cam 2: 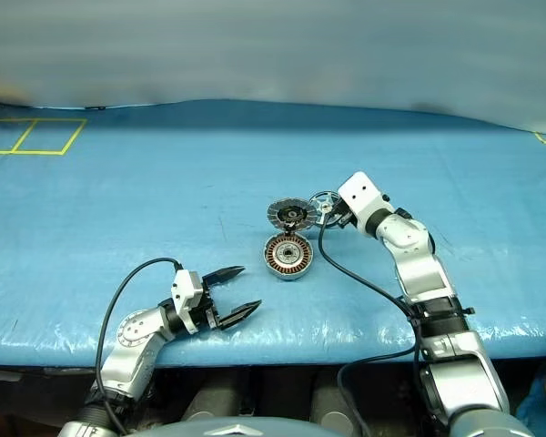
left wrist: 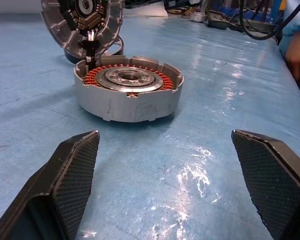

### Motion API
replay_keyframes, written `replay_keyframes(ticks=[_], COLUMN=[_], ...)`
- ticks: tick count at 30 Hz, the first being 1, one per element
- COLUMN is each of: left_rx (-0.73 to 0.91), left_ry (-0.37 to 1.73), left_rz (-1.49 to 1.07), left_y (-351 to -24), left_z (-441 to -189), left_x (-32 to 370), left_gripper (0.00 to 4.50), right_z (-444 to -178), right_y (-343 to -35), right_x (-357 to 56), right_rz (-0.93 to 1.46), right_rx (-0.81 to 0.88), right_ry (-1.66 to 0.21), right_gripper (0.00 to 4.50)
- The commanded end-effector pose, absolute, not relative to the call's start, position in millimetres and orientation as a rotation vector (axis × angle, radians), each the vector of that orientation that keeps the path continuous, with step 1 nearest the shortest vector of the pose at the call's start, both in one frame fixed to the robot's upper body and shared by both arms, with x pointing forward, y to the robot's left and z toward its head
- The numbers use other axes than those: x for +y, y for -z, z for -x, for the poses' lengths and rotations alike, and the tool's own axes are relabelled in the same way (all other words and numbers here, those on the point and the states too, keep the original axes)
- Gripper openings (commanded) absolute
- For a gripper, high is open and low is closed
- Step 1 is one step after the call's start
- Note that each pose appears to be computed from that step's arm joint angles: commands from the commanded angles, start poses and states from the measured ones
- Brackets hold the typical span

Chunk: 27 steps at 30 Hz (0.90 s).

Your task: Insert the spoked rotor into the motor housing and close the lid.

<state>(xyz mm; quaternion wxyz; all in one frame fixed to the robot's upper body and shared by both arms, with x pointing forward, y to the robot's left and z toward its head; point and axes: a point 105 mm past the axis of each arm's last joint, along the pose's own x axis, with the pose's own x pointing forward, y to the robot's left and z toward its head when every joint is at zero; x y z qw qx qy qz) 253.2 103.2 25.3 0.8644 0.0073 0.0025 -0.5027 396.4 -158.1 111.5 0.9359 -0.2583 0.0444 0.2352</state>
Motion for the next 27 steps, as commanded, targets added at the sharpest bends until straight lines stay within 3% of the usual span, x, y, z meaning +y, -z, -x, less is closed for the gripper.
replay_keyframes(ticks=[1, 15, 27], left_rx=[-0.028, -0.017, -0.015], left_ry=[1.042, 1.025, 1.032], left_rz=[-0.027, -0.034, -0.04], left_y=[-30.0, -28.2, -28.4], left_z=[-252.8, -248.9, -250.4], left_x=[103.2, 106.1, 105.4], left_gripper=[4.5, 4.5, 4.5], right_z=[-405.8, -405.0, -403.3], right_y=[-114.8, -76.6, -71.2], right_x=[-152.1, -152.7, -153.0], right_rz=[0.517, 0.534, 0.513], right_rx=[0.063, 0.169, 0.18], right_ry=[-0.497, -0.503, -0.502], right_gripper=[1.5, 1.5, 1.5])
